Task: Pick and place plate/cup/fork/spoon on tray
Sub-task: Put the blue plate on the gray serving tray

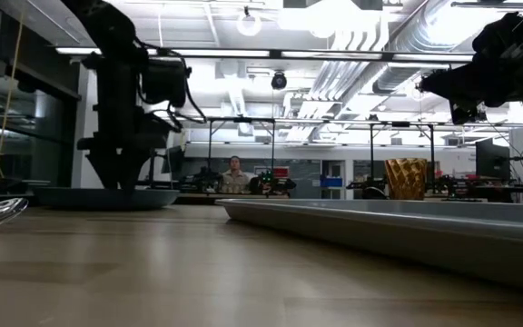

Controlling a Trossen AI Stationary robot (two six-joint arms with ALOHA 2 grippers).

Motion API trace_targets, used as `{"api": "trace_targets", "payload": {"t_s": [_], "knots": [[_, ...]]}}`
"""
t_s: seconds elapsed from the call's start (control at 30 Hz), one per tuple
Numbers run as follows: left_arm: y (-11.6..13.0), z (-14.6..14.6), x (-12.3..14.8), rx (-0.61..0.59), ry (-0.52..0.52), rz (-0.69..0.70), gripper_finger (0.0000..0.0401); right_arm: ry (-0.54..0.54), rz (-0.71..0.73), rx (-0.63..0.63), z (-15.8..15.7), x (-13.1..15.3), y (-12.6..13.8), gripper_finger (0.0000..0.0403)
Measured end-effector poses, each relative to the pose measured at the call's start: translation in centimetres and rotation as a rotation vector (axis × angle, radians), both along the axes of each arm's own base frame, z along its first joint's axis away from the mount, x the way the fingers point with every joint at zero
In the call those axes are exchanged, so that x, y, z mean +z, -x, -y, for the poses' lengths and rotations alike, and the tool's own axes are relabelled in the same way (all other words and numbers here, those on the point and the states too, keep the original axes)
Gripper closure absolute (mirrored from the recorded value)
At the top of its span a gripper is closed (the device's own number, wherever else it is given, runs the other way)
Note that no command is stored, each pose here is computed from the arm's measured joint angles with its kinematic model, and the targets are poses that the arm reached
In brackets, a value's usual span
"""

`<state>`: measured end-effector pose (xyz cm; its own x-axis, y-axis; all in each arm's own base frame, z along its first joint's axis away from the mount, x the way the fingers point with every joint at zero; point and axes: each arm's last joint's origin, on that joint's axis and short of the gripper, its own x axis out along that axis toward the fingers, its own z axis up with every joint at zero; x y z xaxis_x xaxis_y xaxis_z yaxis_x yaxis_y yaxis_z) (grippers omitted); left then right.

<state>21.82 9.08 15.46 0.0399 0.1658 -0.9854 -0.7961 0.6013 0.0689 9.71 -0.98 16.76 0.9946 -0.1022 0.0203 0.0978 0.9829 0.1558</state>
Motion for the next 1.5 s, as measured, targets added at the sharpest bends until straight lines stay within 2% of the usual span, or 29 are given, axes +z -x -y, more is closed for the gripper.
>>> {"api": "trace_targets", "payload": {"t_s": [0.17,0.27,0.37,0.5,0.63,0.83,1.0,1.13,1.33,1.5], "knots": [[-0.3,0.0,-1.2,-0.029,0.022,-0.052,0.0188,0.000,0.000,0.000,0.0,0.0,0.0,0.0402],[-0.5,0.2,-1.6,-0.072,0.026,-0.072,0.0218,0.000,0.001,0.000,0.0,0.0,0.0,0.0402],[-0.6,0.4,-1.6,-0.123,0.022,-0.079,0.0276,0.000,0.001,0.000,0.0,0.0,0.0,0.0402],[-0.9,0.5,-1.1,-0.192,-0.001,-0.079,0.0376,0.000,0.001,0.000,0.0,0.0,0.0,0.0402],[-1.9,0.5,1.1,-0.258,-0.020,-0.060,0.0381,0.000,0.001,0.000,0.0,0.0,0.0,0.0402],[-5.4,0.9,7.8,-0.411,-0.130,0.082,0.0396,0.000,0.001,0.000,0.0,0.0,0.0,0.0402],[-8.9,4.5,13.1,-0.628,-0.220,0.205,0.0398,0.000,0.000,0.000,0.0,0.0,0.0,0.0402],[-11.6,9.3,14.8,-0.831,-0.249,0.264,0.0398,0.000,0.000,0.000,0.0,0.0,0.0,0.0402],[-15.5,16.1,12.5,-1.085,-0.270,0.254,0.0399,0.000,0.000,0.000,0.0,0.0,0.0,0.0402],[-19.0,19.0,9.1,-1.236,-0.305,0.250,0.0400,0.000,0.000,0.000,0.0,0.0,0.0,0.0402]]}}
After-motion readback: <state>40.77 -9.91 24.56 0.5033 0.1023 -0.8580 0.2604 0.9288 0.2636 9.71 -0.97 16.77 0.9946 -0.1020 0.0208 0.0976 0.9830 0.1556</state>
